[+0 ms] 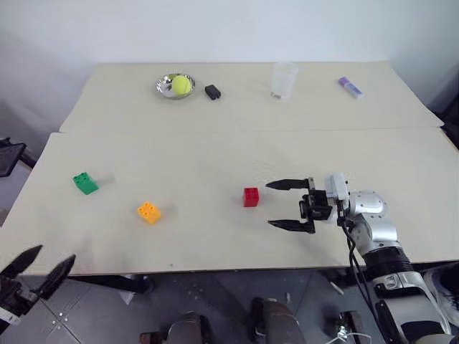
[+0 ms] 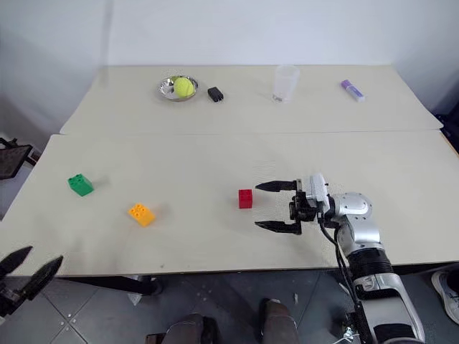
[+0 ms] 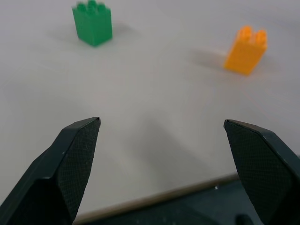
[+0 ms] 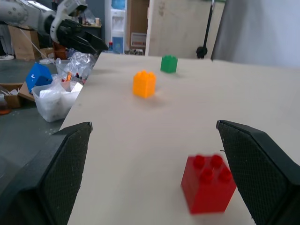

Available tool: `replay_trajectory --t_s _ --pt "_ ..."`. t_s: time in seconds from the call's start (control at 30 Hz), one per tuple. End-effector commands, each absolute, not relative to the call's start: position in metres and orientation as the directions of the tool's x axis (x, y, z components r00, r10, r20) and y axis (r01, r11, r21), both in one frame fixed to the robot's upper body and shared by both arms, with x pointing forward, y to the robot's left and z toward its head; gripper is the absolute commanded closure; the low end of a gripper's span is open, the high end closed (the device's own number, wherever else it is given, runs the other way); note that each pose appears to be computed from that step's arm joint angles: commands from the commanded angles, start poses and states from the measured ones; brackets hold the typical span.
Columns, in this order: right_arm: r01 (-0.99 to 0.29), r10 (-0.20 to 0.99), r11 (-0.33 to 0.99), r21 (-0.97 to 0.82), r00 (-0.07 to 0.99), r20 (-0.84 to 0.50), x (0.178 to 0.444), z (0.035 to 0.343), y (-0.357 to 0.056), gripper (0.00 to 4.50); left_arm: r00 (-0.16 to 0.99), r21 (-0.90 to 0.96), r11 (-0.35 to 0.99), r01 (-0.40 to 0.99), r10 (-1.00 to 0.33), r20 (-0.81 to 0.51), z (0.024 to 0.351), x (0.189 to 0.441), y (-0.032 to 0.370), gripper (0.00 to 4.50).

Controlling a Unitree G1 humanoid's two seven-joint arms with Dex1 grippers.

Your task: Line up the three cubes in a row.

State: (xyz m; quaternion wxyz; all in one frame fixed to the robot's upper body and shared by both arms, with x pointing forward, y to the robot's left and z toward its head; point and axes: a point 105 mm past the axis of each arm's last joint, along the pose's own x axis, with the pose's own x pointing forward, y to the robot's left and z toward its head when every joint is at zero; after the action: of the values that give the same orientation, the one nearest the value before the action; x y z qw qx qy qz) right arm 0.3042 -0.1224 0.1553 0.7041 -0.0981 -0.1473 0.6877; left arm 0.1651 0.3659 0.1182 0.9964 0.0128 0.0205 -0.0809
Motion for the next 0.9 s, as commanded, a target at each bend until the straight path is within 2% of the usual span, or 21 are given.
replay_trajectory --t_s 0.03,0.17,0.33,0.4,0.47,0.63,0.8,0.9 --pt "-0.914 0.992 -0.048 -0.402 -0.089 0.084 0.294 0.167 -0.119 0.04 0.999 0.041 0.999 0.020 -0.021 0.025 0.129 0.166 0.389 0.00" --pt "-0.912 0.993 -0.032 -0.409 -0.076 0.093 0.297 0.171 -0.118 0.04 0.999 0.045 0.999 -0.026 0.024 0.042 0.127 0.194 0.384 0.00" --pt "-0.908 0.994 -0.012 -0.418 -0.057 0.094 0.303 0.175 -0.118 0.04 0.978 0.003 0.983 -0.184 0.182 0.103 0.140 0.235 0.386 0.00" --pt "-0.907 0.994 -0.011 -0.422 -0.055 0.093 0.304 0.177 -0.116 0.04 0.960 -0.059 0.967 -0.249 0.255 0.116 0.146 0.261 0.368 0.00" --pt "-0.906 0.994 -0.007 -0.423 -0.053 0.096 0.304 0.178 -0.114 0.04 0.951 -0.116 0.955 -0.272 0.286 0.118 0.149 0.277 0.350 0.00" --pt "-0.907 0.993 -0.009 -0.422 -0.056 0.099 0.303 0.179 -0.110 0.04 0.953 -0.126 0.949 -0.291 0.299 0.051 0.140 0.291 0.334 0.00" --pt "-0.917 0.994 -0.019 -0.399 -0.061 0.092 0.299 0.174 -0.108 0.04 0.888 -0.101 0.888 -0.449 0.456 0.063 0.147 0.318 0.346 0.00" --pt "-0.917 0.995 -0.013 -0.398 -0.053 0.090 0.299 0.174 -0.108 0.04 0.883 -0.103 0.882 -0.459 0.466 0.058 0.149 0.330 0.344 0.00"
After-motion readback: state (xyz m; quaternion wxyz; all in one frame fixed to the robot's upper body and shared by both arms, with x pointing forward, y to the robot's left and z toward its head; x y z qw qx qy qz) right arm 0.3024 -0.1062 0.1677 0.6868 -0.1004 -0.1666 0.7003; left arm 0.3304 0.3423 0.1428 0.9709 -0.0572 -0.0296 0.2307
